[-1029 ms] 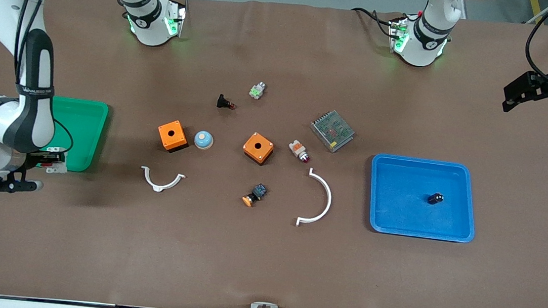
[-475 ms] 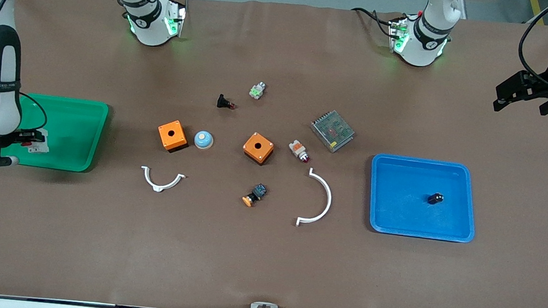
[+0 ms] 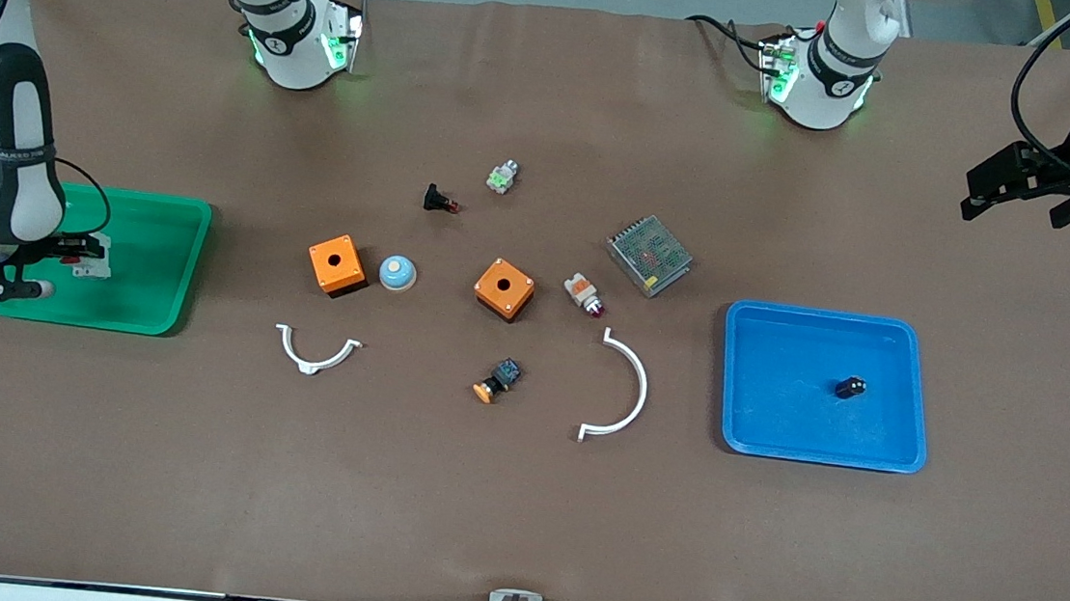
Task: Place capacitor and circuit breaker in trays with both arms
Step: 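Lower the white-red breaker into the green tray with the right gripper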
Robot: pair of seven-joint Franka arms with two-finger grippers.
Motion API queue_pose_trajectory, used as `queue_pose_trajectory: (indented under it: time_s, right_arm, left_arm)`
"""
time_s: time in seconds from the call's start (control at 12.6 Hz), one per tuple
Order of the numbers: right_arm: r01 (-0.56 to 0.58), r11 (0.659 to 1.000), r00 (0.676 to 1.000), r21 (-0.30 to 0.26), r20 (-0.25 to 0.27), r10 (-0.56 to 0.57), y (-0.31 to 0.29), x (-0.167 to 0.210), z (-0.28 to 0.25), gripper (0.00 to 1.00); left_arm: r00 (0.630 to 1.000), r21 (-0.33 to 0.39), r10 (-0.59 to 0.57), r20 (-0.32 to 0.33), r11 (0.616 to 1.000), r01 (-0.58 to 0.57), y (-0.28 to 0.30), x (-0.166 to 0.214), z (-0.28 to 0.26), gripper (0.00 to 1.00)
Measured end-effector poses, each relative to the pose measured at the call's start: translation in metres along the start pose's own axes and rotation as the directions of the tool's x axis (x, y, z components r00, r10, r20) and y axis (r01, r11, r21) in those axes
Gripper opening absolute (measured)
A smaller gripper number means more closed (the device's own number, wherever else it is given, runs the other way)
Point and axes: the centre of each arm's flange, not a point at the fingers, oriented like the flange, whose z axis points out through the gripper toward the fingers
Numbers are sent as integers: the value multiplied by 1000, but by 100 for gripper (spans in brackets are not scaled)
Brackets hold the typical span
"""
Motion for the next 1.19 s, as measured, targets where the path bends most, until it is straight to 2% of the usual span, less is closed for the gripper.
queue_pose_trajectory:
  time_s: [0.55, 1.03, 1.11, 1.19]
  right_arm:
    - [-45, 998, 999, 34, 18, 45, 14, -22, 13, 40]
    - [-64, 998, 997, 14, -37, 65, 10, -10, 22, 41]
    - [-65, 998, 997, 13, -38, 65, 9, -9, 23, 47]
    - [-66, 998, 997, 12, -40, 66, 9, -8, 23, 57]
  left_arm:
    - [1000, -1, 0, -3, 1000, 0, 0, 5, 1, 100]
    - [1000, -1, -1, -4, 1000, 1, 0, 5, 1, 100]
    - [1000, -1, -2, -4, 1000, 2, -1, 5, 1, 100]
    - [1000, -1, -2, -4, 1000, 2, -1, 5, 1, 100]
